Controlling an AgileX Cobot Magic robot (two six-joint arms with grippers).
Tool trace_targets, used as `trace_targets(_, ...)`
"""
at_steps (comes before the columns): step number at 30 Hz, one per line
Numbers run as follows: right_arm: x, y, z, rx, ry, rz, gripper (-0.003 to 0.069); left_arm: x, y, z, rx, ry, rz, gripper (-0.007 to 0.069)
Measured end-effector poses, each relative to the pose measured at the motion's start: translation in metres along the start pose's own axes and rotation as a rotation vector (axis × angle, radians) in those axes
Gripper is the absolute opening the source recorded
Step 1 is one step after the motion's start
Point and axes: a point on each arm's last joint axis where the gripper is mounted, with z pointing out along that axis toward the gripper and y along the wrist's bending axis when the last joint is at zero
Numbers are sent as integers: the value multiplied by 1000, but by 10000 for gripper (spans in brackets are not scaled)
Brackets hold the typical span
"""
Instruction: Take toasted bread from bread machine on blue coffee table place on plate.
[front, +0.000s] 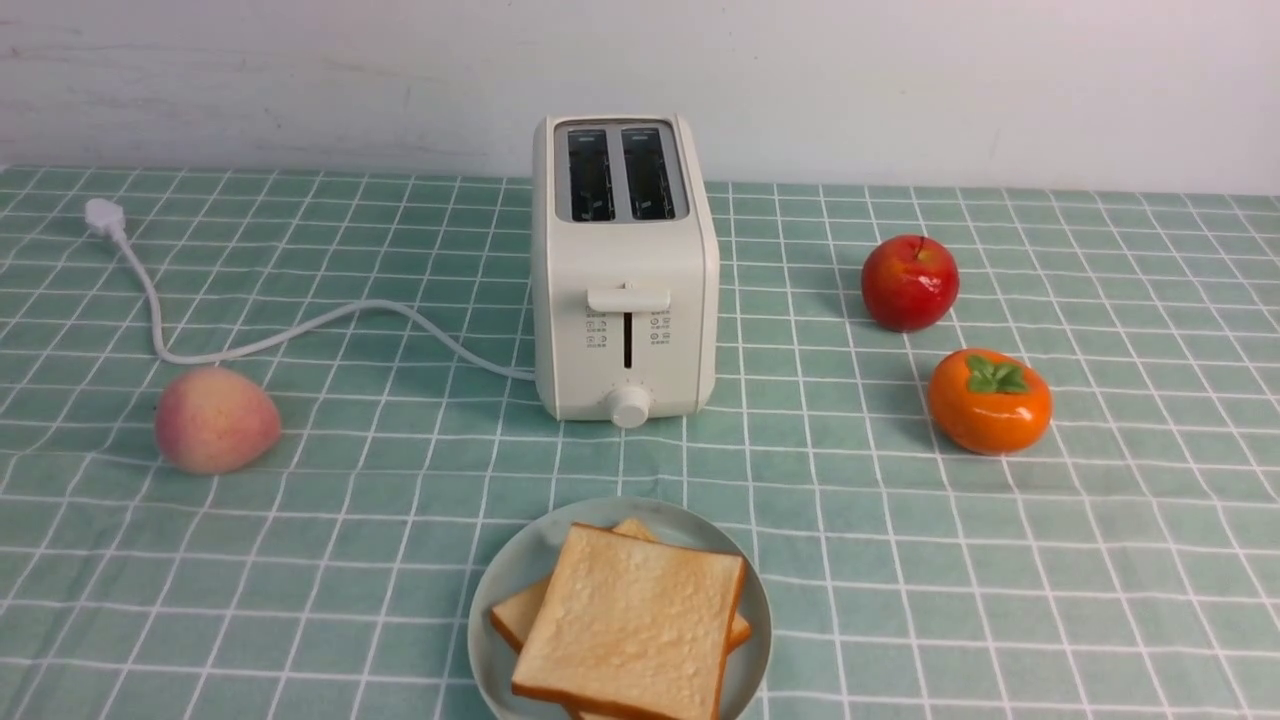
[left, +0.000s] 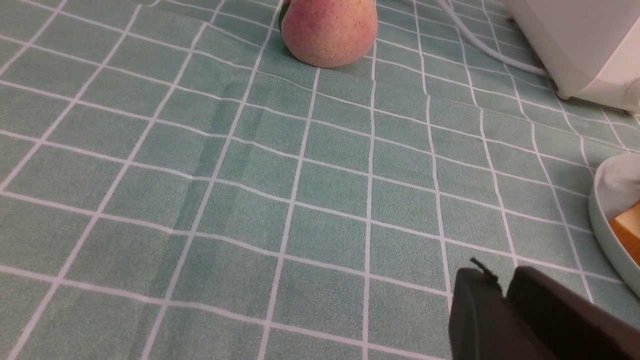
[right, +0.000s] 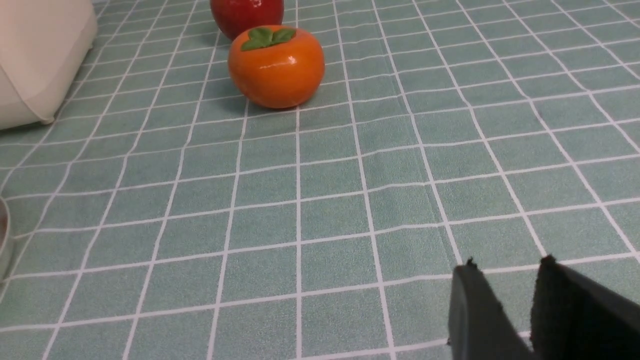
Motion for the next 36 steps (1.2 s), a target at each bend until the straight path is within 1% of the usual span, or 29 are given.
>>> trace_targets(36,0,0,0,0,0,0,225,0,0,0,0,0,0,110)
